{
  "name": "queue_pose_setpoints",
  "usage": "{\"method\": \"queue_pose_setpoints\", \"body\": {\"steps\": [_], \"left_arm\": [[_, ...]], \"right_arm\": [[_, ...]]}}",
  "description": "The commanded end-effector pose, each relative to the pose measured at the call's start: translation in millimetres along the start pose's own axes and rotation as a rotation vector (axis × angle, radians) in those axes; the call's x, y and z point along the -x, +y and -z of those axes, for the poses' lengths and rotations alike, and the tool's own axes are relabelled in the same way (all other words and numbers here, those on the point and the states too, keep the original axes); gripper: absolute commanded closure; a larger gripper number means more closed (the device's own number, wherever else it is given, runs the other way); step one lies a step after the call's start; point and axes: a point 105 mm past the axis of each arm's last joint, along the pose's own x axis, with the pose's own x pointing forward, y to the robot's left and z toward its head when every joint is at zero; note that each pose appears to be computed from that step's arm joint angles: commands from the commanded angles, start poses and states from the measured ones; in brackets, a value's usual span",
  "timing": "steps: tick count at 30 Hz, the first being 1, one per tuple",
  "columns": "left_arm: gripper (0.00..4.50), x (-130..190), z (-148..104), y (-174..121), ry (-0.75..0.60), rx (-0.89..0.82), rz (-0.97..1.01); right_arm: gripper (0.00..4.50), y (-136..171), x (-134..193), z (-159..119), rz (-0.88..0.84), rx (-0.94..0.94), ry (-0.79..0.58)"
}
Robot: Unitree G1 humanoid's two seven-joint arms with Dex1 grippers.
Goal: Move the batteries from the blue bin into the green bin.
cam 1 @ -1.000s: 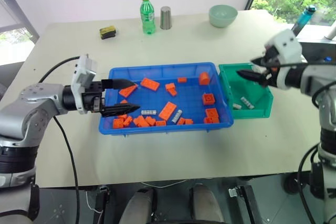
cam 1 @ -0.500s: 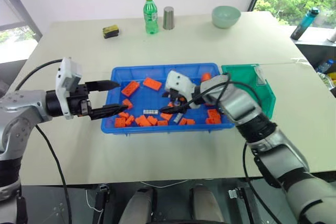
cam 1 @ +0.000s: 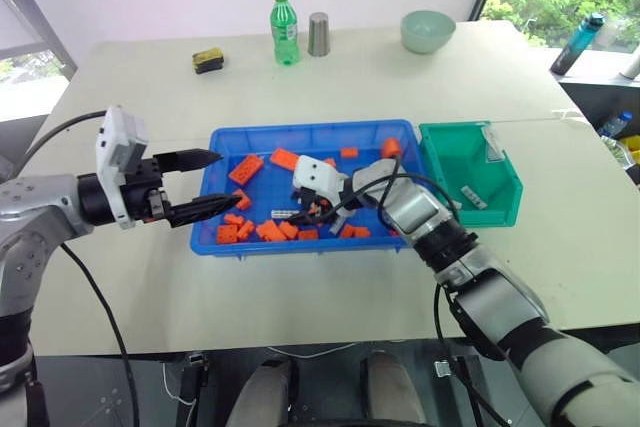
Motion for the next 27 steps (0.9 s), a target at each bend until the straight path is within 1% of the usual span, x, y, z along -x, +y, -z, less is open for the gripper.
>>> {"method": "queue_pose_setpoints", "body": {"steps": [1, 2, 4, 6, 9, 11, 13, 16, 19, 22, 24, 25, 27], "left_arm": [[0.00, 1, -12, -1, -0.017, -0.051, 0.003], [0.00, 0, -11, -1, -0.017, -0.051, 0.007], [0.00, -3, -9, -1, -0.017, -0.050, 0.018], [0.00, -7, -7, -1, -0.021, -0.046, 0.035], [0.00, -15, -6, -2, -0.032, -0.042, 0.069], [0.00, -20, -4, -2, -0.040, -0.037, 0.092], [0.00, -25, -2, -2, -0.044, -0.034, 0.111], [0.00, -32, 1, -2, -0.051, -0.031, 0.141], [0.00, -38, 0, -1, -0.057, -0.033, 0.169], [0.00, -42, -1, 1, -0.059, -0.039, 0.185], [0.00, -43, -2, 2, -0.061, -0.042, 0.192], [0.00, -43, -2, 2, -0.061, -0.044, 0.195], [0.00, -44, -3, 3, -0.061, -0.045, 0.196]], "right_arm": [[4.35, 0, 5, -10, 0.008, -0.003, -0.043], [4.43, -2, 8, -12, 0.022, -0.011, -0.053], [4.42, -9, 19, -19, 0.064, -0.033, -0.084], [4.42, -21, 41, -31, 0.135, -0.074, -0.135], [4.42, -46, 94, -42, 0.297, -0.153, -0.193], [4.42, -58, 135, -42, 0.409, -0.210, -0.211], [4.42, -63, 172, -33, 0.509, -0.251, -0.197], [4.42, -62, 220, -3, 0.661, -0.283, -0.093], [4.42, -53, 251, 24, 0.757, -0.340, -0.011], [4.42, -44, 266, 47, 0.817, -0.391, 0.050], [3.36, -42, 271, 60, 0.851, -0.427, 0.074], [3.02, -42, 271, 65, 0.859, -0.430, 0.084], [2.08, -43, 270, 69, 0.870, -0.418, 0.100]]}}
